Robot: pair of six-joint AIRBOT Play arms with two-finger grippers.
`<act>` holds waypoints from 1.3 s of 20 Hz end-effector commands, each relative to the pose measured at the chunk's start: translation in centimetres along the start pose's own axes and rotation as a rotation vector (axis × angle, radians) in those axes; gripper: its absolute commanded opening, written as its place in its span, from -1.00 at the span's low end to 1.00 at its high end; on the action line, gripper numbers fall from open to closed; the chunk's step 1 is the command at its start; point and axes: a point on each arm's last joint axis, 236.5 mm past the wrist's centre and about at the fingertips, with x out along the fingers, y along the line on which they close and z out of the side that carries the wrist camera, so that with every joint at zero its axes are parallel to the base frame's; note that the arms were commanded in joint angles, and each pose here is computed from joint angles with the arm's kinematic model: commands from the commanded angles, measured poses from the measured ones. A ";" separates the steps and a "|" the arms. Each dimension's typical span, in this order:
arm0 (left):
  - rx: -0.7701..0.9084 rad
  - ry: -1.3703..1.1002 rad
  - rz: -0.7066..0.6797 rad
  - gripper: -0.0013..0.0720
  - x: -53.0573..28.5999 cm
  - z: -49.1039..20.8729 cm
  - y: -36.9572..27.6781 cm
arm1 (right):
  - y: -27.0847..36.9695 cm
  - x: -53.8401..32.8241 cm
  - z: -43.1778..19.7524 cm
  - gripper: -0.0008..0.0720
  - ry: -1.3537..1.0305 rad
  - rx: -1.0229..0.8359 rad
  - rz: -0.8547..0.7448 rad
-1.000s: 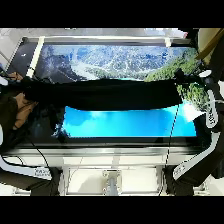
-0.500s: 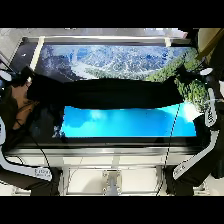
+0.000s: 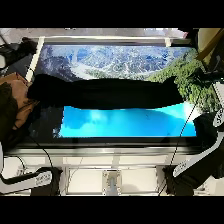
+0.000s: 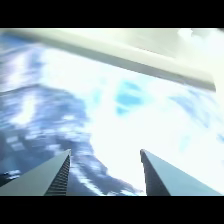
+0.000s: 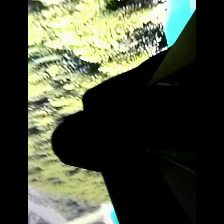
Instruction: Fold the clothes and pants, and hang the long-sleeved shirts on hangers.
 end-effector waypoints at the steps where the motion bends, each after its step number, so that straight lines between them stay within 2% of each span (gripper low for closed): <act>1: 0.170 0.070 -0.159 0.43 -1.1 -2.1 -8.7 | 0.1 0.1 -0.9 0.23 0.054 0.023 0.201; 2: 0.191 0.103 -0.196 0.43 -1.1 -3.2 -10.6 | -0.5 0.6 -1.0 0.26 0.058 0.032 0.216; 4: 0.215 0.132 -0.252 0.43 -1.2 -4.6 -13.5 | -1.8 1.9 -1.4 0.59 0.076 0.038 0.211; 7: 0.238 0.157 -0.303 0.43 -1.0 -6.1 -16.4 | -3.2 4.1 -2.3 0.61 0.109 0.055 0.212; 8: 0.243 0.169 -0.315 0.43 -0.7 -6.7 -17.0 | -3.5 4.7 -2.6 0.71 0.119 0.063 0.213; 16: 0.254 0.260 -0.339 0.43 1.8 -11.1 -18.5 | -4.9 7.2 -4.1 0.73 0.171 0.046 0.157; 22: 0.255 0.276 -0.338 0.42 2.3 -11.8 -18.5 | -1.6 9.8 -5.6 0.73 0.221 -0.036 0.139; 23: 0.255 0.276 -0.338 0.43 2.3 -11.8 -18.5 | -1.0 9.9 -6.3 0.71 0.251 -0.045 0.146; 24: 0.255 0.276 -0.338 0.43 2.3 -11.8 -18.5 | -0.3 9.9 -7.2 0.60 0.284 -0.056 0.156; 26: 0.255 0.276 -0.338 0.42 2.4 -11.8 -18.5 | 1.1 9.7 -8.5 0.05 0.339 -0.092 0.200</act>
